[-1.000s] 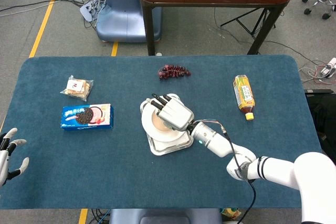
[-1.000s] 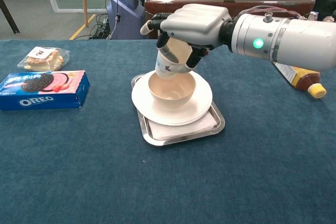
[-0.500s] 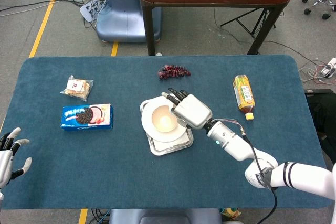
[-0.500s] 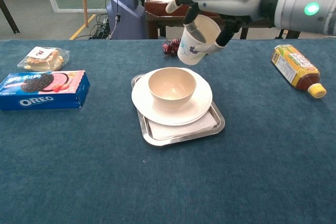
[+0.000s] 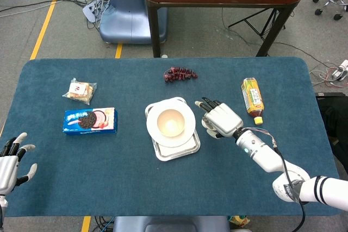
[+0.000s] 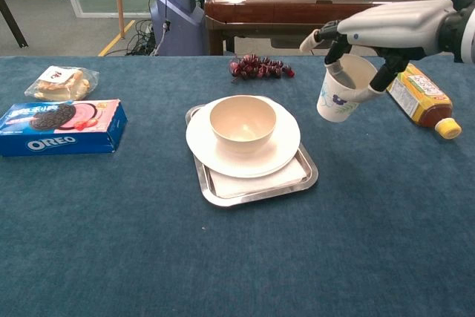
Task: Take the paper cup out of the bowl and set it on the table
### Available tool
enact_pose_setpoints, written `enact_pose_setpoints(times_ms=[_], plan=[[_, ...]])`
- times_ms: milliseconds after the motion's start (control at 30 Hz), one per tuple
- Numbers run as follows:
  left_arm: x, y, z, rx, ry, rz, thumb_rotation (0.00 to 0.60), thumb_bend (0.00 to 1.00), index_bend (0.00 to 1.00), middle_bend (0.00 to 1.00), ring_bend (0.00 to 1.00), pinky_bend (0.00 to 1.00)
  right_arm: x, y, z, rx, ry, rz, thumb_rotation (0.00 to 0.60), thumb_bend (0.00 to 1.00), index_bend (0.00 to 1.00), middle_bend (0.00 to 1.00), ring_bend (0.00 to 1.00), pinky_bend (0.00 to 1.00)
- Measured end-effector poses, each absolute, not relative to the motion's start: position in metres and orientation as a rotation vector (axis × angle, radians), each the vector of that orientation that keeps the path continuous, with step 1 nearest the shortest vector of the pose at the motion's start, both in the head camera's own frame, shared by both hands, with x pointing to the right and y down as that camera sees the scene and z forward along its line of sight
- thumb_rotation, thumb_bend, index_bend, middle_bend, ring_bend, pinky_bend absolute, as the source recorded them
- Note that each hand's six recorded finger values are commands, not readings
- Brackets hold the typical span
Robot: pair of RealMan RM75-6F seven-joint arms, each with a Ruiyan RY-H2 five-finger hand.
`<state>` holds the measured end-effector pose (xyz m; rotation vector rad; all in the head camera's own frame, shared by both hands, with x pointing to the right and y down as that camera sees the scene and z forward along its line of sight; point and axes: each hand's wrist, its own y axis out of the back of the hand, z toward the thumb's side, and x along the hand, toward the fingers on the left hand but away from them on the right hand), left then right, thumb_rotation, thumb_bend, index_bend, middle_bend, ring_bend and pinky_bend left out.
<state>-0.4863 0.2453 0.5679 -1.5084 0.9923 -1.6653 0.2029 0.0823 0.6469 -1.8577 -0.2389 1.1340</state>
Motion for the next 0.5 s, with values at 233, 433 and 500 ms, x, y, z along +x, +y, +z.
enact_pose_setpoints(times_ms=[233,433,500], plan=[[-0.487,0.245,0.567,-1.505,0.999,-1.667,0.6,0.32,0.31,0.11,0.08,0.33,0.217,0.092,0.668,-1.91,-0.241,1.188,0.6,0.45,0.67,0.1,0.01,0.22],[-0.487,0.246,0.567,-1.504,0.999,-1.667,0.6,0.32,0.31,0.11,0.08,0.33,0.224,0.1,0.683,-1.947,-0.236,1.215,0.6,0.45,0.67,0.1,0.01,0.22],[-0.487,0.246,0.567,-1.505,1.0,-1.667,0.6,0.32,0.31,0.11,0.08,0.33,0.226,0.103,0.687,-1.955,-0.233,1.223,0.6,0.45,0.67,0.1,0.01,0.22]])
